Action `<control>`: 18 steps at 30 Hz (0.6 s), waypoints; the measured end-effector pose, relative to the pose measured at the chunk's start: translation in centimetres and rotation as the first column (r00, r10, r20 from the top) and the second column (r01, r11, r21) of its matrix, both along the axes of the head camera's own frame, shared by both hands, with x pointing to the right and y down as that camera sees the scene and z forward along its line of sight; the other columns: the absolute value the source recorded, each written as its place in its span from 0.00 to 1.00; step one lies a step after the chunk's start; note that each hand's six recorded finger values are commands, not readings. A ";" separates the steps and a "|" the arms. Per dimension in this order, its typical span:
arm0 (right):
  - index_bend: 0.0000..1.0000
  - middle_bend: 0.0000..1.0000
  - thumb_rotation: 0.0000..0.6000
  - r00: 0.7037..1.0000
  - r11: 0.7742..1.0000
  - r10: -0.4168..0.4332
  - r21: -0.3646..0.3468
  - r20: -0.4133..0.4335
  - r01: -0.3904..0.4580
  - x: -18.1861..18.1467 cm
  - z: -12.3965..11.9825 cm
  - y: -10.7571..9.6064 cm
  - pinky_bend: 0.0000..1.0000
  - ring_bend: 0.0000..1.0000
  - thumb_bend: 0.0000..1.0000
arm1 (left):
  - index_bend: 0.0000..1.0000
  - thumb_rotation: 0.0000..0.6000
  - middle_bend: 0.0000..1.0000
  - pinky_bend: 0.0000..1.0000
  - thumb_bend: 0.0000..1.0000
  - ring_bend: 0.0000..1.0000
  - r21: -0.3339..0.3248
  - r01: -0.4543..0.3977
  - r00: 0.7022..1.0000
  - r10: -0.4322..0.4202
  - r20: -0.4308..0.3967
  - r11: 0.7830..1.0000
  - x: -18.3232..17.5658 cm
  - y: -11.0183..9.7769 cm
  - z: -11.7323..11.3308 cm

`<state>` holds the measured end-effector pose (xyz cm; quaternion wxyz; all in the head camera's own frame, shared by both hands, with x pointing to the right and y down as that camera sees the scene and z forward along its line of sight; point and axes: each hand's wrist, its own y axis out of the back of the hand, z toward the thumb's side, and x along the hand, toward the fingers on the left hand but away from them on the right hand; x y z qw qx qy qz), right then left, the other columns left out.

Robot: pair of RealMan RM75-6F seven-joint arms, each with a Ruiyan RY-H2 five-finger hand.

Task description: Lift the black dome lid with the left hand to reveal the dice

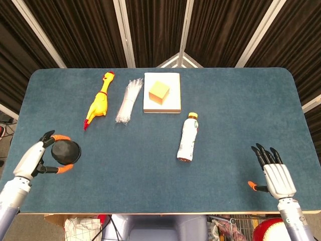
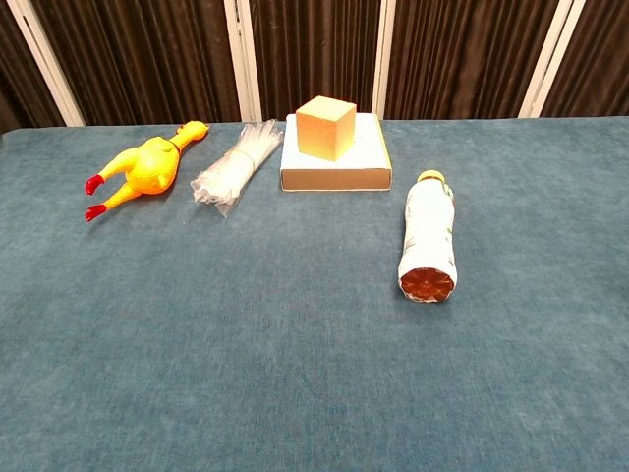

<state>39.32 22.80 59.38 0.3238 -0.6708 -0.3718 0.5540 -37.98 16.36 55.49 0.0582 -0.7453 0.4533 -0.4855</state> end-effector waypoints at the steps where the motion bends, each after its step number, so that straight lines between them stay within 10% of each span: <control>1: 0.00 0.00 1.00 1.000 1.000 -0.001 -0.003 -0.002 0.001 0.0 0.1 0.0 0.00 0.15 0.15 | 0.30 1.00 0.51 0.00 0.54 0.00 -0.019 -0.008 1.000 0.008 -0.005 1.000 0.1 0.3 1.0; 5: 0.00 0.00 1.00 1.000 1.000 0.009 -0.009 -0.011 -0.009 0.3 0.3 0.0 0.00 0.15 0.15 | 0.30 1.00 0.51 0.00 0.54 0.00 -0.028 -0.027 0.998 0.025 -0.062 0.999 1.8 0.4 2.9; 11: 0.00 0.00 1.00 1.000 1.000 0.024 0.005 0.001 -0.024 0.9 -0.3 0.0 0.00 0.15 0.15 | 0.30 1.00 0.52 0.00 0.54 0.00 0.099 0.039 0.987 -0.023 -0.157 0.994 2.7 -2.0 -3.5; 18: 0.00 0.00 1.00 1.000 1.000 0.016 0.016 0.012 -0.016 0.6 -0.8 0.1 0.00 0.15 0.15 | 0.31 1.00 0.50 0.00 0.54 0.00 0.046 0.032 0.997 -0.029 -0.065 0.998 -0.7 -1.3 -2.7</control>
